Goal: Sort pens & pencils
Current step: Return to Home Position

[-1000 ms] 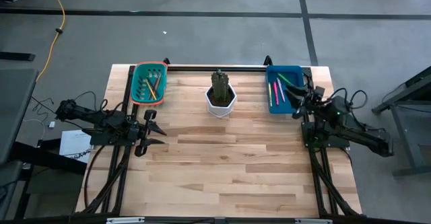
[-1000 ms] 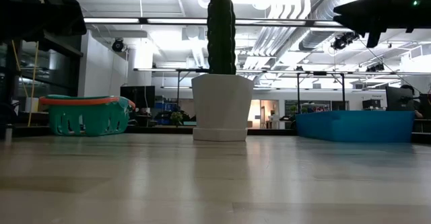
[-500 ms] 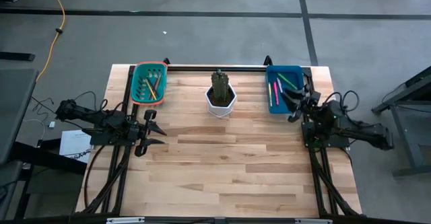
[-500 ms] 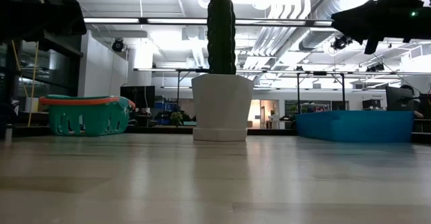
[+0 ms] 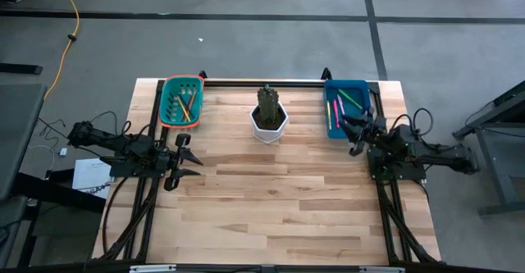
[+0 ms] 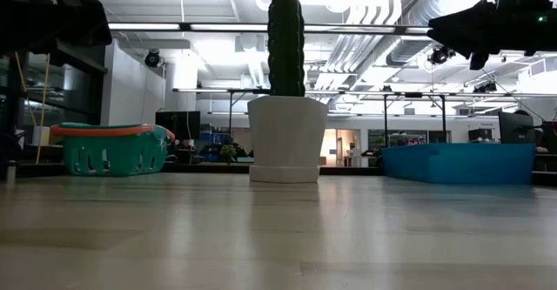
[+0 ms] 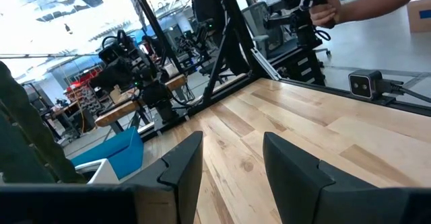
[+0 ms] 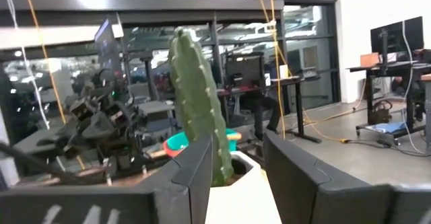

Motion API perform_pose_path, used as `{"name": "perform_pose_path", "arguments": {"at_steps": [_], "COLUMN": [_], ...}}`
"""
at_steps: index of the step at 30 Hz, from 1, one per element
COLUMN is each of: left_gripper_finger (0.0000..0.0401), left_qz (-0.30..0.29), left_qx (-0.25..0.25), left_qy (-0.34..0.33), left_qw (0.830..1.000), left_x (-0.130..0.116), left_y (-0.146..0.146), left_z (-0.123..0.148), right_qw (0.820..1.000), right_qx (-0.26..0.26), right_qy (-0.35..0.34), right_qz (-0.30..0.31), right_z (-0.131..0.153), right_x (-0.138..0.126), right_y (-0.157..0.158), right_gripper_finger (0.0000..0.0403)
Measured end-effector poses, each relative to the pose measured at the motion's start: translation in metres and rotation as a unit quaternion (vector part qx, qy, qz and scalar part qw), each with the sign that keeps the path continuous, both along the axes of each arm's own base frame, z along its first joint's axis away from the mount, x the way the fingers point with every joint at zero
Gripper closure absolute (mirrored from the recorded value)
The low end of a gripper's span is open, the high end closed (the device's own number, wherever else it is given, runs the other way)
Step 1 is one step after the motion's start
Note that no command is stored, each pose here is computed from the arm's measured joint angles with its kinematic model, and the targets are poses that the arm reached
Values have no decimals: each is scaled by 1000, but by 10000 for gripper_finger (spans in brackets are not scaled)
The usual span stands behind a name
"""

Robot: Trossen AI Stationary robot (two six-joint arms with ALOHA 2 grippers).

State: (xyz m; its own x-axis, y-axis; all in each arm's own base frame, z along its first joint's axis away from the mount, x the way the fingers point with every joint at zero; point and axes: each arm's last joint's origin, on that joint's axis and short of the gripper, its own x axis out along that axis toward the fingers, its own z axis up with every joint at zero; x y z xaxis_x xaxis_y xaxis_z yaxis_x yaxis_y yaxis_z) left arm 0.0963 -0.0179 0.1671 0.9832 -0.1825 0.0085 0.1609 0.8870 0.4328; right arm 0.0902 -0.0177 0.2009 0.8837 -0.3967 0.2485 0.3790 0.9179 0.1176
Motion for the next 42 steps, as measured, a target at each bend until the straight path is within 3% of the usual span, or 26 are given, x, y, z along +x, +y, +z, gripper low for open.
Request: {"name": "perform_pose_path", "arguments": {"at_steps": [11, 21, 27, 42], "left_gripper_finger": [258, 258, 258, 258], "left_qz": [0, 0, 0, 0], "left_qx": [0, 0, 0, 0], "left_qy": [0, 0, 0, 0], "left_qw": [1000, 1000, 1000, 1000], "left_x": [0, 0, 0, 0], "left_y": [0, 0, 0, 0], "left_z": [0, 0, 0, 0], "right_qw": [999, 988, 980, 970], "right_qx": [-22, -49, -51, -78], "right_qy": [11, 68, 138, 151], "right_qz": [32, 133, 137, 172], "right_z": [-10, -20, -34, -35], "right_x": [4, 7, 8, 9], "right_y": [6, 12, 12, 14], "right_gripper_finger": [279, 279, 279, 279]}}
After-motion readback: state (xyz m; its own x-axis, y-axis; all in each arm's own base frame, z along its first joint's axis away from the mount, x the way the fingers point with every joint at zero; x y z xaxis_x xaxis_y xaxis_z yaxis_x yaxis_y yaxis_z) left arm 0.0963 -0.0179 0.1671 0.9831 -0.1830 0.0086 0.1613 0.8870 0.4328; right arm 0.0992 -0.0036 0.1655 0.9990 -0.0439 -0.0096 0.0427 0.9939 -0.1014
